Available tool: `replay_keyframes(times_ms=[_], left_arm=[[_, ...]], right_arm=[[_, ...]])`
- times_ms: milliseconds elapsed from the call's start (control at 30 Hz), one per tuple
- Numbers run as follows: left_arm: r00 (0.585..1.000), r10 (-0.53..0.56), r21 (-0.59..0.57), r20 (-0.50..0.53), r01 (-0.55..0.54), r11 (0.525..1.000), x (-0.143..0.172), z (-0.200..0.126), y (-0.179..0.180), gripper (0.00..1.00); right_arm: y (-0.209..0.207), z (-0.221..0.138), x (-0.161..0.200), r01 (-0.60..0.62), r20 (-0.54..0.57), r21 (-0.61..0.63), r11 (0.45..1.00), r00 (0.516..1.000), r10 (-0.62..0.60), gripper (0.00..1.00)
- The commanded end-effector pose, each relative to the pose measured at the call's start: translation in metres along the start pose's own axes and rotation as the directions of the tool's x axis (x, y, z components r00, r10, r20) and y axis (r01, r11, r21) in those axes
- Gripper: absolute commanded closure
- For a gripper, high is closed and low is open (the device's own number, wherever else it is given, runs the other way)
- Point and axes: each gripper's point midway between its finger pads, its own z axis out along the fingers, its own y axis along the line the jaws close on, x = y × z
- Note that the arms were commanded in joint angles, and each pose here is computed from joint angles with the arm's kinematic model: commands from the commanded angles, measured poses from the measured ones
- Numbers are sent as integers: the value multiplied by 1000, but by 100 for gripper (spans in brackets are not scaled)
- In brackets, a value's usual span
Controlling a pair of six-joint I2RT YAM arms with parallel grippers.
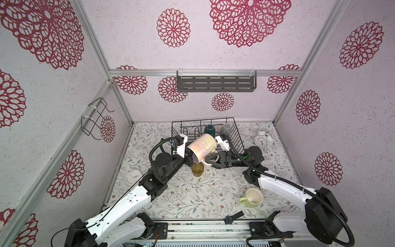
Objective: Load cups into a dish rack
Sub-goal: Place the cup upside down at the dish rack.
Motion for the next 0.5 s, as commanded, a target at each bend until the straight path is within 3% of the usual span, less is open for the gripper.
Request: replay_keyframes(times_ms=[0, 167, 300, 467], left_arm=[[993, -20, 62, 120, 13, 998, -39, -1, -14, 100], [994, -21, 62, 111, 15, 998, -36, -2, -14, 100], [994, -14, 55, 112, 8, 998, -32, -2, -12, 100], [995, 13, 30, 103, -16, 999, -27, -3, -8, 100]], right_arm=[[47, 5, -6, 139, 18, -120, 983, 990, -138, 49], [41, 7, -10, 127, 35, -113, 985, 992, -124, 65], [40, 9, -16, 116, 59, -128, 985, 992, -110, 70], [35, 12, -21, 89, 72, -147, 985, 994, -79, 89]])
